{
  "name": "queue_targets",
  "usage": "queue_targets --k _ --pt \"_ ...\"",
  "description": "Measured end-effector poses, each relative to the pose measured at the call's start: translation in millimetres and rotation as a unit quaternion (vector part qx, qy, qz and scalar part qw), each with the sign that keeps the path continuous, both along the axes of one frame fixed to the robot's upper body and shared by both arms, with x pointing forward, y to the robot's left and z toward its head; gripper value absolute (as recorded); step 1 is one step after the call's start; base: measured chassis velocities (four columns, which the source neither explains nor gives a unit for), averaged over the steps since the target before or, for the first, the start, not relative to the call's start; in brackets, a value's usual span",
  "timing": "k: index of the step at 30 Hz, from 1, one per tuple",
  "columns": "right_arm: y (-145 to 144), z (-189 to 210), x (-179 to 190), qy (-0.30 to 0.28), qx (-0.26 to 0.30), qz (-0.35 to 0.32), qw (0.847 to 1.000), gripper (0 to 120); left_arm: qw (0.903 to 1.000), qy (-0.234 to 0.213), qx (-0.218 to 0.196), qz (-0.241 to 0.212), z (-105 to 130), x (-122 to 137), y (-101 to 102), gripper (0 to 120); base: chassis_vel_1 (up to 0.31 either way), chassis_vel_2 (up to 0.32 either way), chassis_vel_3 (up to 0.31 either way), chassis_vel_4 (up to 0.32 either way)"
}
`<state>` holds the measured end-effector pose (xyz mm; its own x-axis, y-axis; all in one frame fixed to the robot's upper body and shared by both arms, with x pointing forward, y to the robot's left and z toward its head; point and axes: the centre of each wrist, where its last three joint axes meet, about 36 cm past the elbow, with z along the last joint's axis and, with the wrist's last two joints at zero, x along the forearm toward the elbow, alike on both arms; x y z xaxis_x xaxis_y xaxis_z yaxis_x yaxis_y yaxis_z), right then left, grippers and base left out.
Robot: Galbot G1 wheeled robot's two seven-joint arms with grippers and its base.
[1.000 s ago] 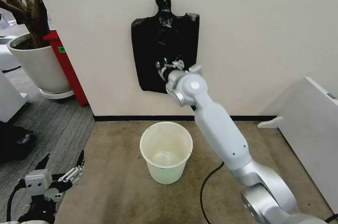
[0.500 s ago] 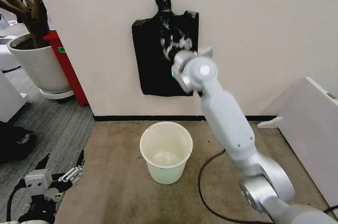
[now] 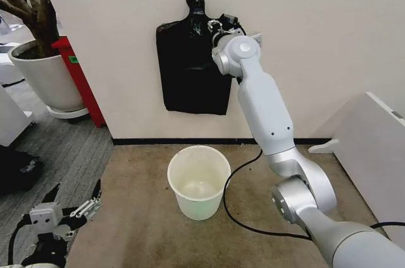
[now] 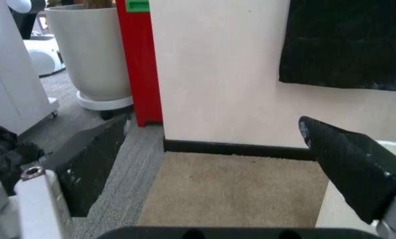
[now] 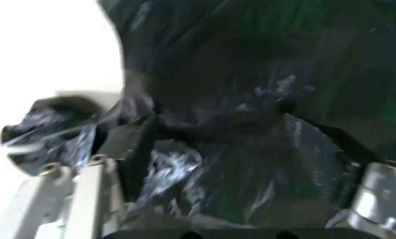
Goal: Place the garbage bag over the trash bin.
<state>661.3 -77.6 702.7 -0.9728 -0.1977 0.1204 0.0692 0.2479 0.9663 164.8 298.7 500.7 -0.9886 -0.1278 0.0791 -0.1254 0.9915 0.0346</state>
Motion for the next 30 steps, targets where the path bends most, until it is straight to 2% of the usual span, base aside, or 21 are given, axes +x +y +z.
queue_targets --k 2,5,8,14,24,30 --pt "0 0 1 0.001 0.000 -0.002 1.000 74 1.0000 0.000 0.000 0.000 0 0 0 100 0.000 0.000 0.000 0.000" --pt "1 3 -2 -0.002 -0.001 -0.001 1.000 89 1.0000 0.000 0.000 0.000 0 0 0 100 0.000 0.000 0.000 0.000" --pt "10 10 -14 -0.011 0.001 0.014 1.000 98 1.0000 0.000 0.000 0.000 0 0 0 100 0.000 0.000 0.000 0.000" --pt "16 16 -23 -0.015 0.005 0.028 0.999 100 1.0000 0.000 0.000 -0.001 0 0 0 100 0.000 0.000 0.000 0.000" --pt "11 17 -2 -0.031 -0.005 0.029 0.999 100 1.0000 0.001 0.000 -0.001 0 0 0 100 0.000 0.000 0.000 0.000" --pt "22 15 -5 -0.045 -0.032 0.049 0.997 100 1.0000 0.001 0.000 -0.001 0 0 0 100 0.000 0.000 0.000 0.000"
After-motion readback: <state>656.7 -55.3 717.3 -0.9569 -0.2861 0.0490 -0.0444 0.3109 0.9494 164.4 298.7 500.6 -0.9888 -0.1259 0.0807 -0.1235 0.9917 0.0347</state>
